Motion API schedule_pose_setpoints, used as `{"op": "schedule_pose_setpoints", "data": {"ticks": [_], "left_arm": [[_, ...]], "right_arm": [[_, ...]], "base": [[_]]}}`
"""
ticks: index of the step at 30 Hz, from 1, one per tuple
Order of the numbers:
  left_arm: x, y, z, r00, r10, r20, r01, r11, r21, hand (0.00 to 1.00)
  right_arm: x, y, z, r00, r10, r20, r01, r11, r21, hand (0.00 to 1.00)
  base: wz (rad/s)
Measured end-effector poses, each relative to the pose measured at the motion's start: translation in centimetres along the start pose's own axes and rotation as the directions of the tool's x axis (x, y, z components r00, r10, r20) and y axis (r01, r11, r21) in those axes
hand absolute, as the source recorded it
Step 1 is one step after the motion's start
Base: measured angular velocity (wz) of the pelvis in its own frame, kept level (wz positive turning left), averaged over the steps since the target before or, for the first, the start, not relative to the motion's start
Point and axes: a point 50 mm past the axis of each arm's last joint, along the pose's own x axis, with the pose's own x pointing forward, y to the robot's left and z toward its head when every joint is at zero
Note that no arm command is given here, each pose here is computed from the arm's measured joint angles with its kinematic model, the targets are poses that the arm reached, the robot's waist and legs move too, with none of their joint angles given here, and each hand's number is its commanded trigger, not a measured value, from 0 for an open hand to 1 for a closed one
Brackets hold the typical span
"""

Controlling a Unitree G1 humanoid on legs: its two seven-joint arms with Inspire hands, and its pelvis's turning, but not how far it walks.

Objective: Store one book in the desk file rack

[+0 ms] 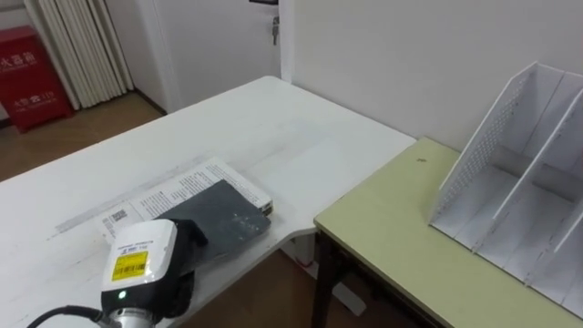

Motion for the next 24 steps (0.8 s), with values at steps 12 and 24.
{"op": "schedule_pose_setpoints", "data": {"ticks": [12,24], "left_arm": [[-0.12,-0.13,0.16,1.0,-0.001,0.005,0.001,1.0,0.001,1.0],[-0.24,-0.12,0.33,0.999,0.033,0.009,-0.033,0.999,-0.024,1.0]], "right_arm": [[-0.01,-0.2,-0.11,1.0,-0.015,-0.003,0.015,1.0,0.005,0.0],[-0.02,-0.27,0.21,1.0,-0.015,0.012,0.015,1.0,0.025,0.0]], "base": [[0.0],[0.0]]}}
